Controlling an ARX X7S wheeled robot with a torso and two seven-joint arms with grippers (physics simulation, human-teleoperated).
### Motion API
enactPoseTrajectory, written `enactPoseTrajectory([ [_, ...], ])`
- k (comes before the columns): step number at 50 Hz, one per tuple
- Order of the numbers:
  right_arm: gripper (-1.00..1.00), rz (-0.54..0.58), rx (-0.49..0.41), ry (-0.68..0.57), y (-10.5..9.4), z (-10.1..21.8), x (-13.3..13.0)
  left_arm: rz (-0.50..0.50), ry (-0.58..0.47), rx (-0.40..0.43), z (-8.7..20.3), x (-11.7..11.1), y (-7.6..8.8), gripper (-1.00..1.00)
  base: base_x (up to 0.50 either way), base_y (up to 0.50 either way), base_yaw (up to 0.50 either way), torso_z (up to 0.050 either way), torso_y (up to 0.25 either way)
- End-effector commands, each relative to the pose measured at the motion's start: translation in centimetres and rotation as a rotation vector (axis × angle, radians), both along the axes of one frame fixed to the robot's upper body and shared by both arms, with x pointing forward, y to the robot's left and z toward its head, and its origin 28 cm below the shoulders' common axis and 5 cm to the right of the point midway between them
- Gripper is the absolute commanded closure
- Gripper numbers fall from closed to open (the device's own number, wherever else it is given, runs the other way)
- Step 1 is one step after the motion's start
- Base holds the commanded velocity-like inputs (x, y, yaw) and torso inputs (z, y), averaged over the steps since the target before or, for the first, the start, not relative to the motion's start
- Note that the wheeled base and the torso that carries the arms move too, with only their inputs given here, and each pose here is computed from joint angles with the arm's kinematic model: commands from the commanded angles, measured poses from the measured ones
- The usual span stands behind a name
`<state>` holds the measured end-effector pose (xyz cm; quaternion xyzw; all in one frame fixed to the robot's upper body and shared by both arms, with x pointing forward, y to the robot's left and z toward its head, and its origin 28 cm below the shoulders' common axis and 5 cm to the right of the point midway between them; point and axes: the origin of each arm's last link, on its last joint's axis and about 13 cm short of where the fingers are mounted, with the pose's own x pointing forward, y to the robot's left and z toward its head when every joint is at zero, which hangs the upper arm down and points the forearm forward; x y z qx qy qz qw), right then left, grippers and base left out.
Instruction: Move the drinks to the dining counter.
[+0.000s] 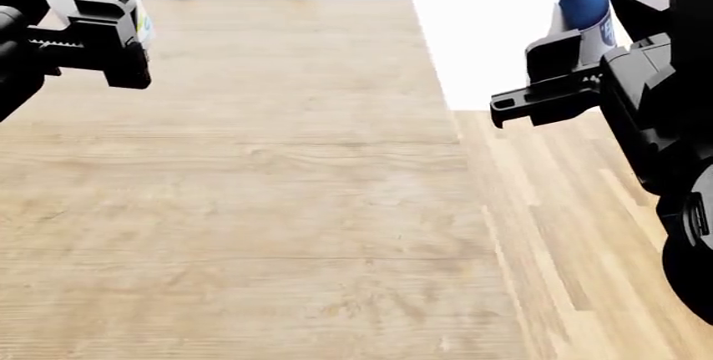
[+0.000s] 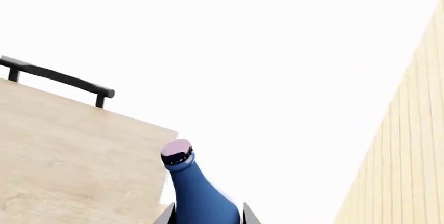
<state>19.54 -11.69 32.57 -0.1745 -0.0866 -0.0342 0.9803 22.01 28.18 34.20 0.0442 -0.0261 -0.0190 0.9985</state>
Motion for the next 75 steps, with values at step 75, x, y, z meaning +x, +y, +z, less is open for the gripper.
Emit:
enactPoseTrajectory([
  [75, 1.0, 0.223, 0.183, 0.211, 1.3, -1.3, 1.2, -0.059, 0.105, -0.009, -3.2, -0.3, -0.1, 1.0, 0.04, 0.11, 0.0, 0.0, 0.001],
])
